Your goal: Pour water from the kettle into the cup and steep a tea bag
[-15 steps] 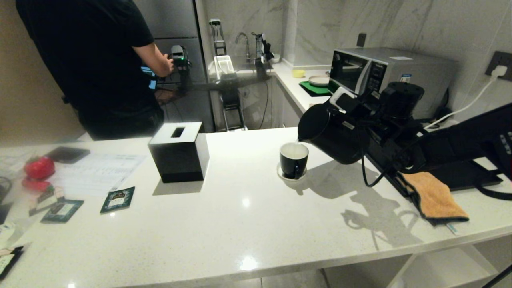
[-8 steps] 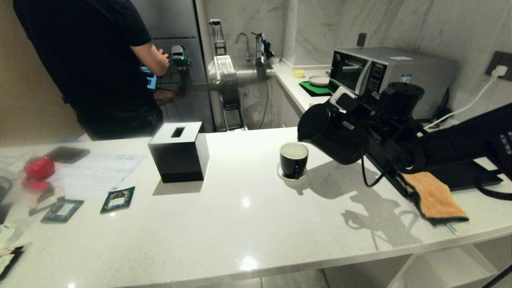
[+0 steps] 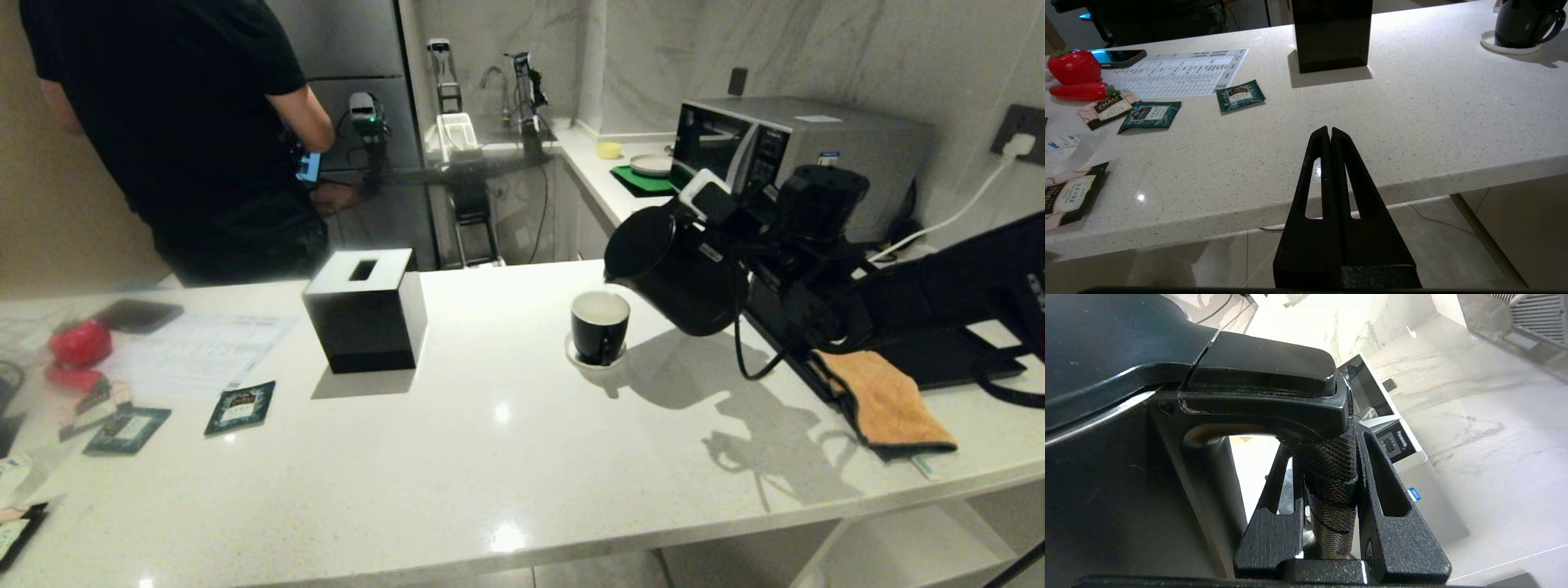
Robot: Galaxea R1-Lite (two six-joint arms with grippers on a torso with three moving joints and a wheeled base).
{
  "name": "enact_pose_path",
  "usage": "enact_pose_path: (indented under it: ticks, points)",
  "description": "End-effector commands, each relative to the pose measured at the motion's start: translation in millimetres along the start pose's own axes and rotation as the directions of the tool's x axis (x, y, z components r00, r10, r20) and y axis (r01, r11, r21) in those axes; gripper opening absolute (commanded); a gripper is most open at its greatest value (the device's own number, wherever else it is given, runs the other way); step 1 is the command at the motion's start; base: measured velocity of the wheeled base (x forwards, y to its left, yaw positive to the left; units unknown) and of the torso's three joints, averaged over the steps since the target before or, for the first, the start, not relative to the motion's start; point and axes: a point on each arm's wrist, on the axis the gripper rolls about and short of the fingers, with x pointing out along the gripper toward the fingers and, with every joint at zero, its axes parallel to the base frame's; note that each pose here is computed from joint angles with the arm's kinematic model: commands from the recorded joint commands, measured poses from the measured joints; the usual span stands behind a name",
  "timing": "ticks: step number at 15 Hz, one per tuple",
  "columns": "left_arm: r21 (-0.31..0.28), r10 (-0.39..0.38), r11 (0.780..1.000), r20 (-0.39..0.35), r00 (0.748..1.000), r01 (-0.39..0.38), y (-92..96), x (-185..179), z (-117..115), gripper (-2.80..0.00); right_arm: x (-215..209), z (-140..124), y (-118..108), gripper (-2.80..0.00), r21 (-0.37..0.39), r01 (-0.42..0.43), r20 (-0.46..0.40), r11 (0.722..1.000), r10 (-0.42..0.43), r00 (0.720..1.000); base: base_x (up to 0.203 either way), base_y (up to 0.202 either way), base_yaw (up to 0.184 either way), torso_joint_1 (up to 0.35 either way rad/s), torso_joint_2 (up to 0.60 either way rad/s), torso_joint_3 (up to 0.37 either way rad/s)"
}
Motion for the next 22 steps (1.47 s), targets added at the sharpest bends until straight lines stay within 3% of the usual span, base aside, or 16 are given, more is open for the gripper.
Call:
enact_pose_path:
  ticks: [1,6,15,17,20,22]
  points:
    - [0.001,0.000,1.000,-0.001,1.000,0.000,0.0,0,0,-2.80,-1,2,-4,-2.80,0.013,0.013,0.006,1.000,-0.013,1.000,0.000,0.000,0.000,0.000,0.00,0.000]
    - [0.001,0.000,1.000,-0.001,1.000,0.000,0.0,0,0,-2.80,-2,2,-9,-2.80,0.044,0.021,0.003,0.999,-0.021,1.000,0.000,0.000,0.000,0.000,0.00,0.000]
    - [0.001,0.000,1.000,-0.001,1.000,0.000,0.0,0,0,-2.80,-18,-6,-35,-2.80,0.215,0.061,-0.048,0.975,-0.052,0.997,0.000,0.000,0.000,0.000,0.00,0.000]
    - [0.001,0.000,1.000,-0.001,1.000,0.000,0.0,0,0,-2.80,-24,-6,-38,-2.80,0.283,0.064,-0.054,0.957,-0.051,0.997,0.000,0.000,0.000,0.000,0.00,0.000]
    - [0.001,0.000,1.000,-0.001,1.000,0.000,0.0,0,0,-2.80,-36,-8,-45,-2.80,0.326,0.071,-0.067,0.943,-0.052,0.996,0.000,0.000,0.000,0.000,0.00,0.000]
    - [0.001,0.000,1.000,-0.001,1.000,0.000,0.0,0,0,-2.80,-43,-11,-53,-2.80,0.387,0.087,-0.084,0.918,-0.058,0.995,0.000,0.000,0.000,0.000,0.00,0.000]
